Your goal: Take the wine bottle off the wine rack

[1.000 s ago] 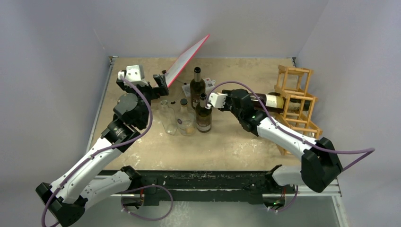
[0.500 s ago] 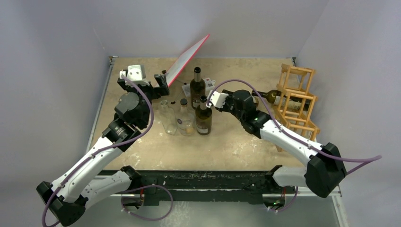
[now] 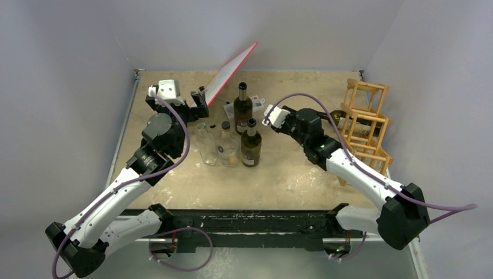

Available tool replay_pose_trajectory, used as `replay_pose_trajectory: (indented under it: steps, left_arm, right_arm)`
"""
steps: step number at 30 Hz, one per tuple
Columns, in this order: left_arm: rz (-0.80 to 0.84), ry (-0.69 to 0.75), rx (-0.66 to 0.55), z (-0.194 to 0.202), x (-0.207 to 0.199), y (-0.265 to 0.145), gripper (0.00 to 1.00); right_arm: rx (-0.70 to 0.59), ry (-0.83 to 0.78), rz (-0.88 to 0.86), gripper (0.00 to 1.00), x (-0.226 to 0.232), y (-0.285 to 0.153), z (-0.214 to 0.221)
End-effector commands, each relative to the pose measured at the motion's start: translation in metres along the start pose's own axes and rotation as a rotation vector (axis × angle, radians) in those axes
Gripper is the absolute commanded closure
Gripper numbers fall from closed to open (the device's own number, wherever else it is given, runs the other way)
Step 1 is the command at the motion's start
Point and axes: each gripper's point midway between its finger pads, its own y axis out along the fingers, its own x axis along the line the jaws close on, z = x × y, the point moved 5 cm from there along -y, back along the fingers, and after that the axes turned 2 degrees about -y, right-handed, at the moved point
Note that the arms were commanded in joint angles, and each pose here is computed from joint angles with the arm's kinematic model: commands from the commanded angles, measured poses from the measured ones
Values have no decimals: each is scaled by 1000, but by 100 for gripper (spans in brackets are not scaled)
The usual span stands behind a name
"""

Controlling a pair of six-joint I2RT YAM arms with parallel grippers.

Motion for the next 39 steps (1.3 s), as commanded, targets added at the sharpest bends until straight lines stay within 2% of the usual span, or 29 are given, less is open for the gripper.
replay_pose_trajectory:
  steps: [1,7,17,28,31,39]
  left_arm:
    - [11,-30,-35,-9,-2,2,1]
    - [13,-27,-29,-7,-3,3,1]
    - [10,-19,-16,-3,-4,6,1]
    - [3,-14,-13,-2,-3,7,1]
    - [4,-14,-13,-2,-3,7,1]
    - [3,-15,-14,-2,-3,7,1]
  right_arm:
    - [-226,77,272,100,-72,-27,-41]
    - [-262,171,234,100,-83,-26,-54]
    - [-434,349,226,100,-115,-21,-100]
    - [-617,522,135,100,-123,-14,-133]
    - [-638,544,151,100,-127,-14,-136]
    - [-739,581,58,100,-118,-12,-162]
